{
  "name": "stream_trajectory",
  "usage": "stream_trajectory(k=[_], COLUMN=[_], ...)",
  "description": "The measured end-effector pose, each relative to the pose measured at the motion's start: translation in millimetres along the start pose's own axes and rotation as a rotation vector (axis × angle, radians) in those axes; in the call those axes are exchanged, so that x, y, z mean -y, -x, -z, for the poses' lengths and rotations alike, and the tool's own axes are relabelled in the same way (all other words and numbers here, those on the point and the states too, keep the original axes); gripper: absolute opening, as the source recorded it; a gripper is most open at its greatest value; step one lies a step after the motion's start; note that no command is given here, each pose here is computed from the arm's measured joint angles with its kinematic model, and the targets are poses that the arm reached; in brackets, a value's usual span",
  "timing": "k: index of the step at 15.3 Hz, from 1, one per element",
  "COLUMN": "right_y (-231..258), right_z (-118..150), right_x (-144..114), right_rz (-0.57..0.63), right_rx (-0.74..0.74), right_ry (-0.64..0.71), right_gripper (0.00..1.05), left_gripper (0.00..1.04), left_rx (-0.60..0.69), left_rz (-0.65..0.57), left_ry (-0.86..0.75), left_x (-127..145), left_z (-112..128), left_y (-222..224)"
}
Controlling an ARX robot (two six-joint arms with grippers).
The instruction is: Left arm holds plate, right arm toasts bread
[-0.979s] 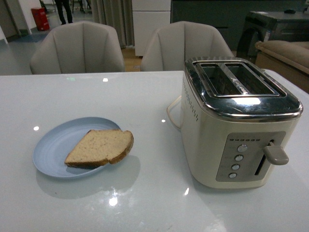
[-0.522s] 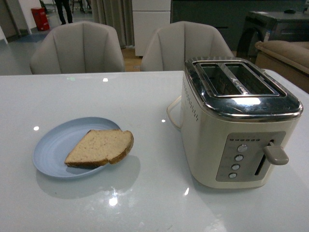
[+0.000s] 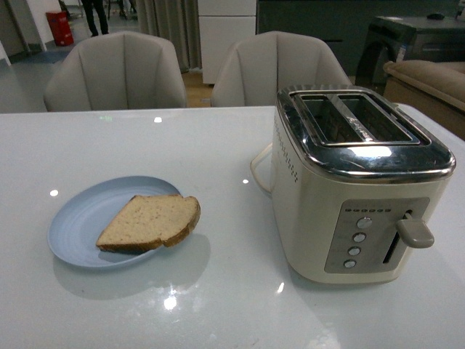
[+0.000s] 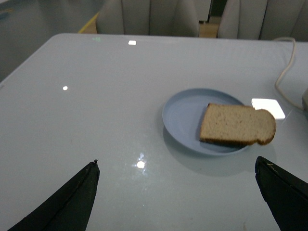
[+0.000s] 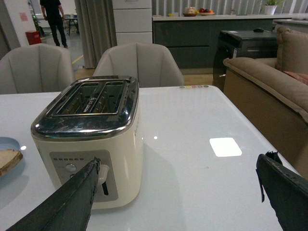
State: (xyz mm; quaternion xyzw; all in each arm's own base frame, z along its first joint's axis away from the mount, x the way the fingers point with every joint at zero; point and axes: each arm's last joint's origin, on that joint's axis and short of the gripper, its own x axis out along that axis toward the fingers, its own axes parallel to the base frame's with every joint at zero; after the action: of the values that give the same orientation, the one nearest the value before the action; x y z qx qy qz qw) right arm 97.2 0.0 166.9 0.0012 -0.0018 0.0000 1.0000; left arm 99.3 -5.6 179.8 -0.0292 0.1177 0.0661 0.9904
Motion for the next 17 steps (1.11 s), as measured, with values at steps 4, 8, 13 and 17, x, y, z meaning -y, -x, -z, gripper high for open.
stream_trajectory(k=[4,8,13,17], right_y=[0,0,0,0], right_z=[0,0,0,0], right_x=[0,0,0,0], right_rz=[0.000,0.000,0.000,0.000], right_rx=[0.001,0.001,0.001,0.001], right_ry=[0.000,0.000,0.000,0.000], right_gripper=[0.98,0.98,0.98,0.98], left_gripper=[0.98,0.98,0.98,0.98], left_rx=[0.079,0.125,0.009,-0.226], left_rz=[0.026,0.034,0.092,0.078], left_ry=[0.025,0.006,-0.070,-0.108], left_x=[-1,-15,-16,-11], left_z=[-22,-35,-60,-8], left_y=[7,-17,-162,-266])
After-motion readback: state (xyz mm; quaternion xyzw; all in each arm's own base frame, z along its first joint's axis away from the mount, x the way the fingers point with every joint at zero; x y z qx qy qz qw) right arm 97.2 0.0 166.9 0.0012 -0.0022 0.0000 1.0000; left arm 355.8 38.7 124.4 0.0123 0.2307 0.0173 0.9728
